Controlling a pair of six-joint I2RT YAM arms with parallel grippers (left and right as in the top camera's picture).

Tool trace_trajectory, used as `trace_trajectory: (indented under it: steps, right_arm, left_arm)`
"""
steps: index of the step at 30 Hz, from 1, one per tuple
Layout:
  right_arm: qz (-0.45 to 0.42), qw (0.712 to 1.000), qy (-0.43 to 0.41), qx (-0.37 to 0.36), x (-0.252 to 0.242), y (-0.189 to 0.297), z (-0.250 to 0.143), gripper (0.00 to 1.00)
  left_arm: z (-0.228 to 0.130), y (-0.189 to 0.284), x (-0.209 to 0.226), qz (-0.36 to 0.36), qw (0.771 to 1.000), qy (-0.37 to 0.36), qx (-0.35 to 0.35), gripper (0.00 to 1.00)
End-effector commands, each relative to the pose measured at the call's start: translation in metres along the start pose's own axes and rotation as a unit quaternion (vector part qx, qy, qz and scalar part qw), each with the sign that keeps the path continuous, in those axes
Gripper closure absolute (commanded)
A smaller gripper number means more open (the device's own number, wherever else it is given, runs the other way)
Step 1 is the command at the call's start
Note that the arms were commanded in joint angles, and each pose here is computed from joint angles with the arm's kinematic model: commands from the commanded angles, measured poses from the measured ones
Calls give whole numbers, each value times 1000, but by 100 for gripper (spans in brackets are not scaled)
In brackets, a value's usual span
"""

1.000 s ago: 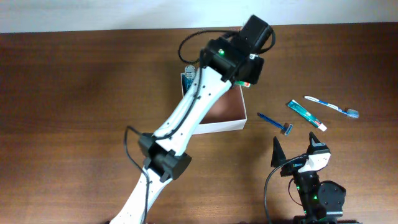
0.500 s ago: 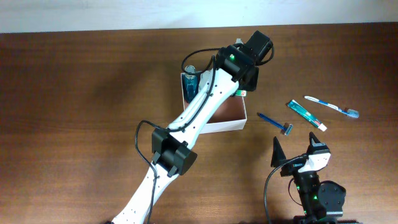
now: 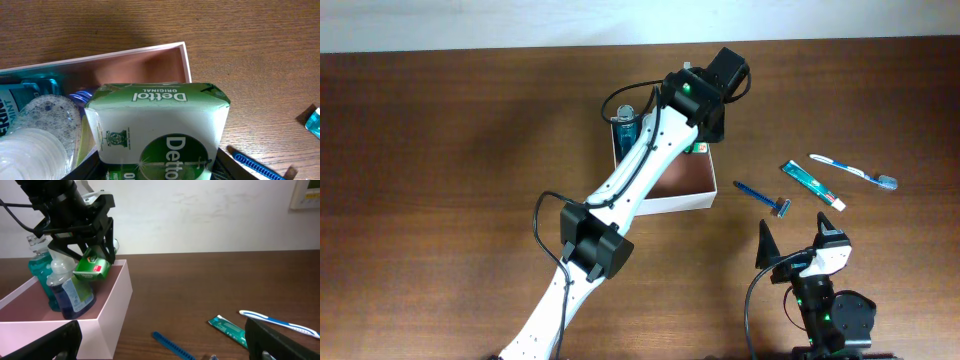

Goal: Pack container
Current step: 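Lower the Dettol bar into the box's right side and release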

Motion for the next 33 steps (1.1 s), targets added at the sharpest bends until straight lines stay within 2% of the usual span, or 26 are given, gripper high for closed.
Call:
trace_trajectory:
  steps: [1,8,16,18,27,33]
  right_arm:
    - [-7,1000,3,0,-1,0,-1,1]
    - [-7,1000,3,1,-1,0,-1,1]
    - [-7,1000,3,0,-1,0,-1,2]
    - [-7,1000,3,0,-1,0,-1,1]
    - [-7,1000,3,0,-1,0,-1,1]
    - [-7,1000,3,0,-1,0,-1,1]
  left_arm:
    - [-1,-11,3,16,1000,9,4,57]
    - [-8,-33,3,30,999,4,27,57]
    - [-10,-37,4,33,999,3,31,57]
    - [-10,-37,4,33,999,3,32,40]
    - [-10,-36,4,33,999,3,31,40]
    - [-6,-26,0,3,999,-32,27,40]
Point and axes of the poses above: each gripper's point midway between its finger pads, its own y axis back along the fingers, its own x axis along the line the jaws close on, z = x × y, the point moved 10 cm from there along y, back along the fingers
